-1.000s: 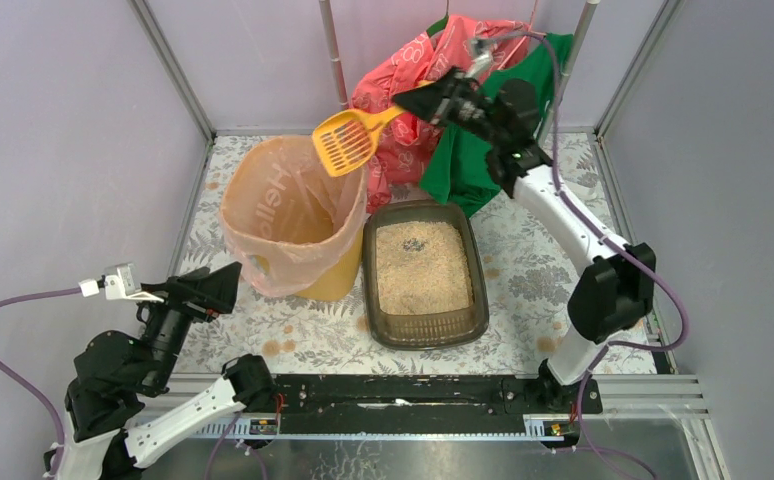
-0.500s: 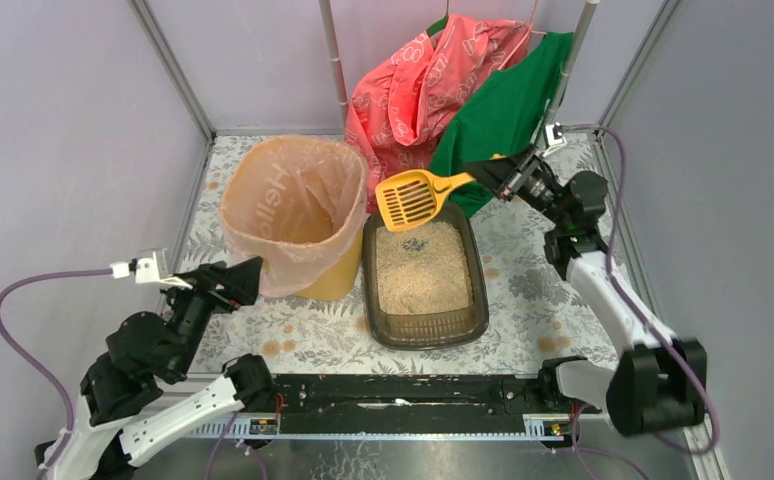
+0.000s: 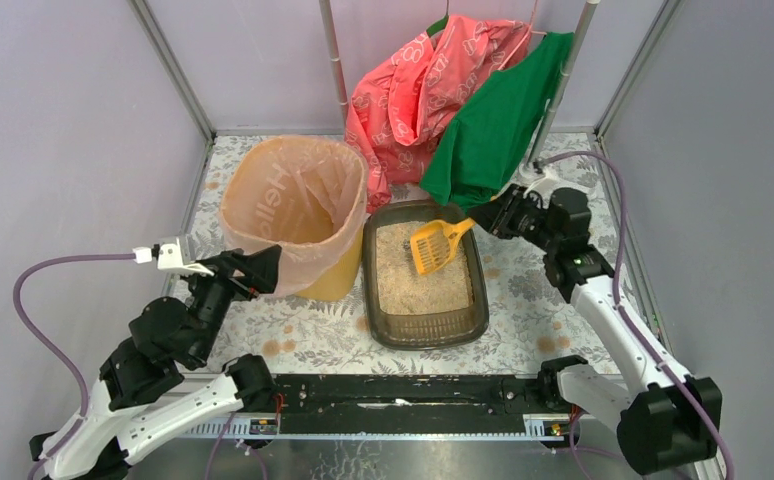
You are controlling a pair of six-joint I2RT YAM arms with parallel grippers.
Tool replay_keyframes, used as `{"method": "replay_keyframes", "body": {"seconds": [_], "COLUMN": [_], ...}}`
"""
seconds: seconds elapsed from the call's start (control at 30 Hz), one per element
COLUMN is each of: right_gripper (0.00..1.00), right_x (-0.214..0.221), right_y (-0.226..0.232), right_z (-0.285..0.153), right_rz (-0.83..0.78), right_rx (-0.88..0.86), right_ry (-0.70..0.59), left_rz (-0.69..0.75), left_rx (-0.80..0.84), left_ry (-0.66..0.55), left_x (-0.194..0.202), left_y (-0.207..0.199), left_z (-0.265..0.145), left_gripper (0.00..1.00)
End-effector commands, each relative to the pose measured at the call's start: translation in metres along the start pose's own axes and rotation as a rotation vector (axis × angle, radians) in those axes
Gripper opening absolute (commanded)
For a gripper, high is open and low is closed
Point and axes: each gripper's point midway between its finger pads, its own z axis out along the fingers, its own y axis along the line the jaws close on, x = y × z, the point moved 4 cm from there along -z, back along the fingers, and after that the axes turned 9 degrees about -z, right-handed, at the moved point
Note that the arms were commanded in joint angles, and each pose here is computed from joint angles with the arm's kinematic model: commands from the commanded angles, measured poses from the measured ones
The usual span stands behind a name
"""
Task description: Clean the litter box
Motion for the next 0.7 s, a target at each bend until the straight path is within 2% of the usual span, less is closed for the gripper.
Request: {"method": "replay_keyframes", "body": {"seconds": [0.0,0.3,0.43,0.67], "right_gripper": [0.0,0.0,0.0,0.0], "right_x": [0.007,0.016,0.012,0.015], "right_y": [-0.008,0.005,0.003,-0.01], "right_z": [0.013,0.073,0.095,0.108], "right_rz": [-0.172,-0.297,-0.353,-0.249], "right_rx": [0.116,0.181,0.288,0.377], "right_ry": [0.026,0.058,0.044,-0.04], "left_rz": [-0.033,-0.032,-0.033,-0.025], "left_rx": [0.038,0.032,0.037,0.033], "left_ry": [-0.033,-0.031,-0.031,-0.027], "left_x": [-0.012,-0.009,-0.011,-0.011], "left_y": [-0.017,-0.02,-0.021,-0.019], "left_z": [0.005,0.01,0.009,0.008], "left_gripper": [0.99,0.99,0.99,0.99]}}
